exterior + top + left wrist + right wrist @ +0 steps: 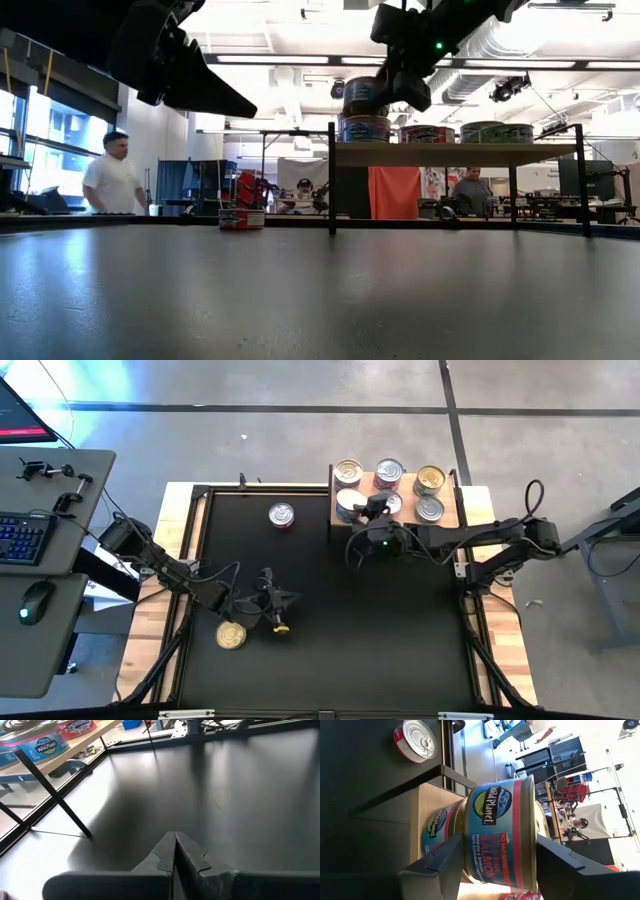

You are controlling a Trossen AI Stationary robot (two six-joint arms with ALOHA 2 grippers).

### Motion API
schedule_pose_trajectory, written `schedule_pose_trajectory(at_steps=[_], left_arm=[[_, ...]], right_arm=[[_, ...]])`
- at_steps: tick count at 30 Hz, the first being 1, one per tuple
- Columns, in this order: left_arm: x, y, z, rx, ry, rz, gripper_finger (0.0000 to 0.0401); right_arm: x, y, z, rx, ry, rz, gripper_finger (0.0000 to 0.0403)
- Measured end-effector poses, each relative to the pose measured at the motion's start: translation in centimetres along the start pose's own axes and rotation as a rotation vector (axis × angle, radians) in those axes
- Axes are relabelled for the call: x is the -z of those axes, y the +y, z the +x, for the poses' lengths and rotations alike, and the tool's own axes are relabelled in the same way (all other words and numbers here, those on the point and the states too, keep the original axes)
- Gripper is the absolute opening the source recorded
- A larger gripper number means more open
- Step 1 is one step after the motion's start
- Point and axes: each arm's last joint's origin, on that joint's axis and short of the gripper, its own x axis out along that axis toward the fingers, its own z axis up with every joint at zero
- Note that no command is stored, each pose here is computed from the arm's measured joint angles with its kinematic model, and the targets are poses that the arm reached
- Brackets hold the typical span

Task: Stack canned seafood by type on shelf
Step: Stack the blue tuna can on top of the other blue tuna can on the shelf

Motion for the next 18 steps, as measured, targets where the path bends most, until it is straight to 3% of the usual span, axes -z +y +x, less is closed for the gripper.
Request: schedule_pose_trajectory(at_steps=[7, 18], left_arm=[[0.01, 0.00, 0.00, 0.000, 0.001, 0.000, 0.0000], [0.01, 0.00, 0.00, 0.000, 0.001, -0.002, 0.0000]], right_arm=[[0.17, 0.17, 0.04, -0.004, 0.025, -0.019, 0.0209], [0.14, 0.18, 0.04, -0.011, 0.016, -0.012, 0.0298]])
